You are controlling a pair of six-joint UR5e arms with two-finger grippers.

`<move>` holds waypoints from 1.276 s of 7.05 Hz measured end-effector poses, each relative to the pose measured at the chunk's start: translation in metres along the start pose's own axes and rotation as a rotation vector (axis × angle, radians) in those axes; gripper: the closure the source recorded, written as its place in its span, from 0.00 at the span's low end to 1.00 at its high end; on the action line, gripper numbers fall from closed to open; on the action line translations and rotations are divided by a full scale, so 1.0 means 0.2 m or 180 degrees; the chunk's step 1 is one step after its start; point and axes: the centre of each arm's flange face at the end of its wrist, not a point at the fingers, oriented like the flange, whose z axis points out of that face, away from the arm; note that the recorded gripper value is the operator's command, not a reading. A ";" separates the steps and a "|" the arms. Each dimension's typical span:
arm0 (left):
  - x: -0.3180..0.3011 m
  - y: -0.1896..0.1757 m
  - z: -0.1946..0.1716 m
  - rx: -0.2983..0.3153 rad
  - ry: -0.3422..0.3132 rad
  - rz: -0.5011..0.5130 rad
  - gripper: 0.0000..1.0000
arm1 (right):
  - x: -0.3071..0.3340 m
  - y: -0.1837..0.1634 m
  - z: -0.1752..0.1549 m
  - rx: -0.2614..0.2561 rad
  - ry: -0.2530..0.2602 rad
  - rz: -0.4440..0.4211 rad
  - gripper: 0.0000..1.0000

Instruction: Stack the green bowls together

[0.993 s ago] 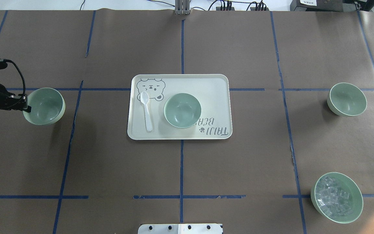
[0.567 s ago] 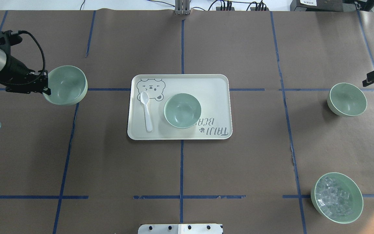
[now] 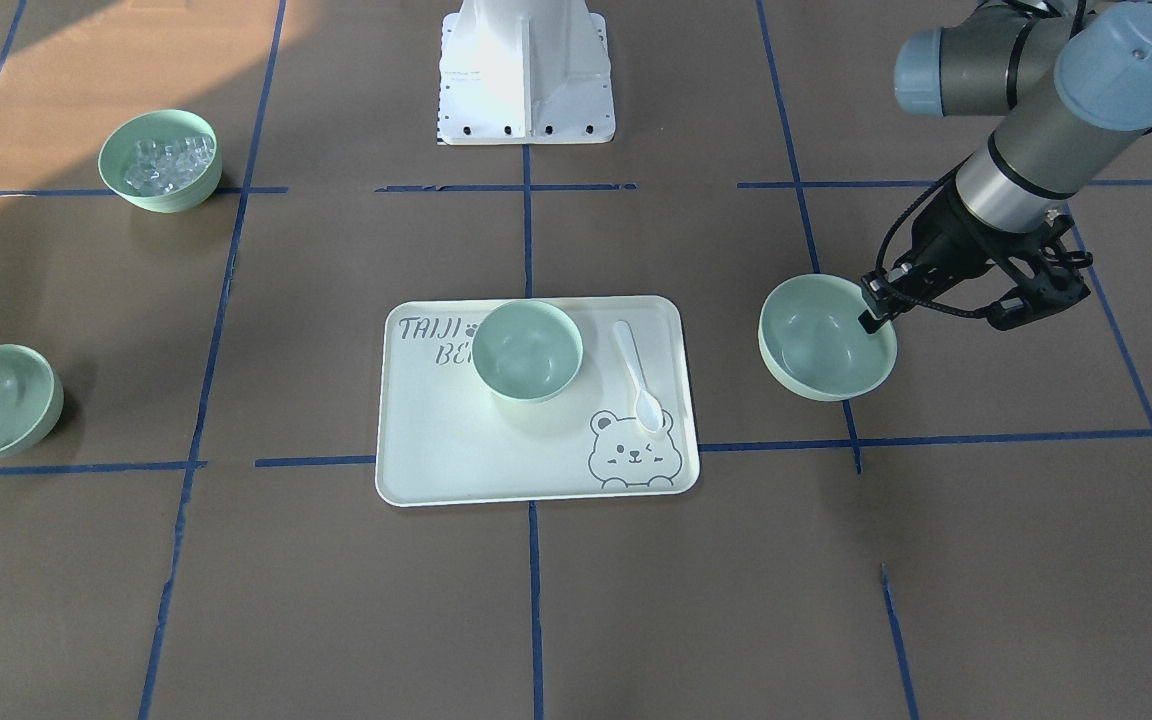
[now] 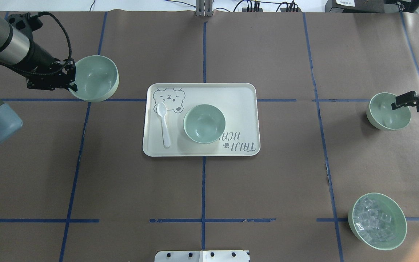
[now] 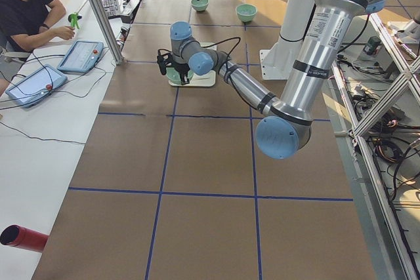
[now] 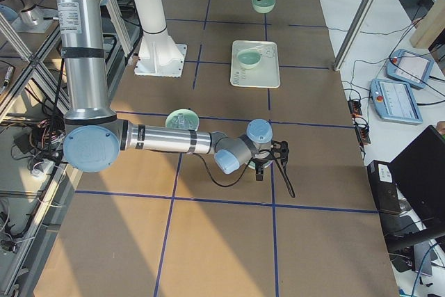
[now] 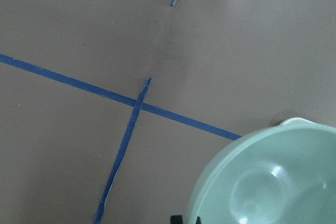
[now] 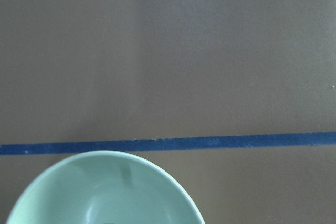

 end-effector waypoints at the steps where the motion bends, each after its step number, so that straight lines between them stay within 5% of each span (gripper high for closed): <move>1: 0.03 0.01 0.00 -0.0004 0.0018 -0.0022 1.00 | 0.01 0.01 0.02 -0.0021 0.0000 0.0002 0.76; 2: 0.06 0.01 -0.01 -0.0006 0.0028 -0.0026 1.00 | 0.00 0.02 0.02 -0.0033 -0.0008 0.0001 1.00; 6: 0.41 0.25 0.14 -0.0230 0.0116 -0.0248 1.00 | -0.04 0.03 0.00 -0.0106 -0.0151 -0.0053 1.00; 9: 0.78 0.48 0.30 -0.0251 0.0146 -0.0393 1.00 | -0.06 -0.02 -0.14 -0.0172 -0.0484 -0.0021 1.00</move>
